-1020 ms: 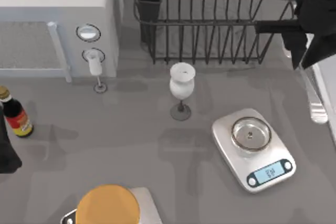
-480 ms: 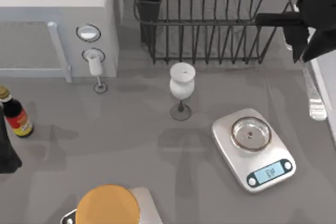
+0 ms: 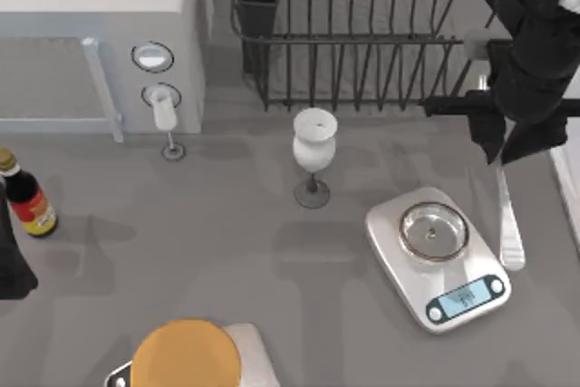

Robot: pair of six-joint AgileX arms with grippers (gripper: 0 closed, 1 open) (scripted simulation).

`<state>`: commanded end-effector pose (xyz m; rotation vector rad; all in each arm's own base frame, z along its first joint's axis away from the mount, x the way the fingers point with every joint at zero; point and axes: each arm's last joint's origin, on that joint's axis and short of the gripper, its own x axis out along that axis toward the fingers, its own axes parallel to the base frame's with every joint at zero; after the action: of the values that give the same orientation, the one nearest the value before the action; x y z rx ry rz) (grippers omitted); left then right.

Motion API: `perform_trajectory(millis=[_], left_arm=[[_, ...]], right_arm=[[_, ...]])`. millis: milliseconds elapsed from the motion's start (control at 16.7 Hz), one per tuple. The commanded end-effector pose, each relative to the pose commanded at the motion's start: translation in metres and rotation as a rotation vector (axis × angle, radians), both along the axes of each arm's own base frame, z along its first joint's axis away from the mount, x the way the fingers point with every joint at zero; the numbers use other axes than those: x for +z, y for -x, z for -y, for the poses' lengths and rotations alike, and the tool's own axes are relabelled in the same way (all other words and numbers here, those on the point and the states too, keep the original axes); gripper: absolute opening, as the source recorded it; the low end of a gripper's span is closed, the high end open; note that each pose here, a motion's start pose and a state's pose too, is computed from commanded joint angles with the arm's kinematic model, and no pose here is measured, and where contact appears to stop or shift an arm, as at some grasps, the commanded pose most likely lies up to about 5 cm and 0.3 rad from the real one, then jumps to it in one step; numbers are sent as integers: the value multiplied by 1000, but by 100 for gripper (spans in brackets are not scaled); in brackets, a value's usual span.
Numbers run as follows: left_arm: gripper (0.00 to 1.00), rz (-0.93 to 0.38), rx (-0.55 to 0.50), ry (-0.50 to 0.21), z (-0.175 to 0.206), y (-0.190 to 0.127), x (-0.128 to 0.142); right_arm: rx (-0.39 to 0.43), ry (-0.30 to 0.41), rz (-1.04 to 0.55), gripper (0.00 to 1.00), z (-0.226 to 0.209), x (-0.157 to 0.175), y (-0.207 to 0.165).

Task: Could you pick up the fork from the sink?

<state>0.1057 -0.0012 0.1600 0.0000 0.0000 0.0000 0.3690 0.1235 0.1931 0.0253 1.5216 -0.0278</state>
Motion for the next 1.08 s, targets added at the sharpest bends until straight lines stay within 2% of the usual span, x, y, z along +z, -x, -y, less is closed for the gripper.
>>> perform_trajectory(millis=[180,420,1080], left_arm=[[100,0,0,0,0,0,0],[100,0,0,0,0,0,0],[100,0,0,0,0,0,0]], right_arm=[[23,-1,-48,0,-4,-32,2],[24,-2,-49,0,-4,-33,2],[24,-2,-49,83,-4,-33,2]])
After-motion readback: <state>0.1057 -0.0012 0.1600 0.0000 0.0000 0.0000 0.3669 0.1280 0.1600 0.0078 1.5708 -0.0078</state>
